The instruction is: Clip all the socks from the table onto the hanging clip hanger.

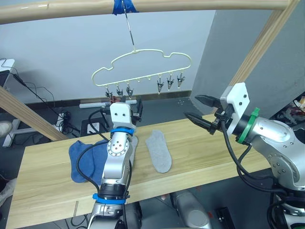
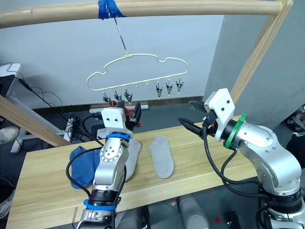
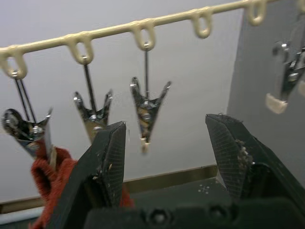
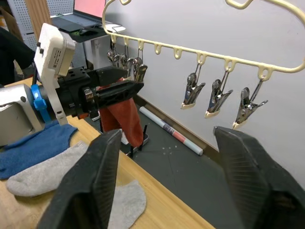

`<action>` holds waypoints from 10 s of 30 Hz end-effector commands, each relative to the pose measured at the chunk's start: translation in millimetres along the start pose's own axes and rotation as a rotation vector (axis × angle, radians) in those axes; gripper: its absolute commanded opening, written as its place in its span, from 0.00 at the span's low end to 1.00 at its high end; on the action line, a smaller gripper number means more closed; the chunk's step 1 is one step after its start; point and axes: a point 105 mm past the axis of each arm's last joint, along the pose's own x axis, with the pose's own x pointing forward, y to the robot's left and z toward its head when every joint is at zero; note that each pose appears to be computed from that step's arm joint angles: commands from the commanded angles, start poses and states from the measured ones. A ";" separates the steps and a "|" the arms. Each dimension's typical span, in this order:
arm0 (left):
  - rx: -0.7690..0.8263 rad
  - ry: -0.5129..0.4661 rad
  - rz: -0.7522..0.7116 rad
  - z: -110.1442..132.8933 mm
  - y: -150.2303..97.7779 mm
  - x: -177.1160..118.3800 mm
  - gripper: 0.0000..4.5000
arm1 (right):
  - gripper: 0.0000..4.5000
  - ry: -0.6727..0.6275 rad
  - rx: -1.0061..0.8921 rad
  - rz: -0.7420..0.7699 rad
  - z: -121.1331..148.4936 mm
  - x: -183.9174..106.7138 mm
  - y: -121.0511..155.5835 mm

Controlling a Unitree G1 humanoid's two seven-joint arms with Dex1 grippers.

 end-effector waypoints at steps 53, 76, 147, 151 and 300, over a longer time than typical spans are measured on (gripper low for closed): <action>0.113 -0.096 -0.139 39.8 3.4 15.8 0.01 | 0.68 0.115 0.013 0.027 -43.0 9.7 13.7; 0.133 0.036 -0.420 46.4 19.1 4.0 0.01 | 1.00 0.418 0.173 -0.164 -192.2 129.6 58.4; -0.075 0.164 -0.588 44.2 14.8 -5.4 0.01 | 0.00 -0.147 -0.362 -0.071 -44.1 168.4 64.9; -0.083 0.173 -0.571 42.1 19.5 -6.2 0.16 | 0.00 -0.150 -0.360 -0.067 -43.4 169.0 66.0; 0.049 0.561 -0.111 -107.9 20.5 -67.3 0.99 | 0.00 -0.083 0.155 -0.342 -2.2 110.5 -51.4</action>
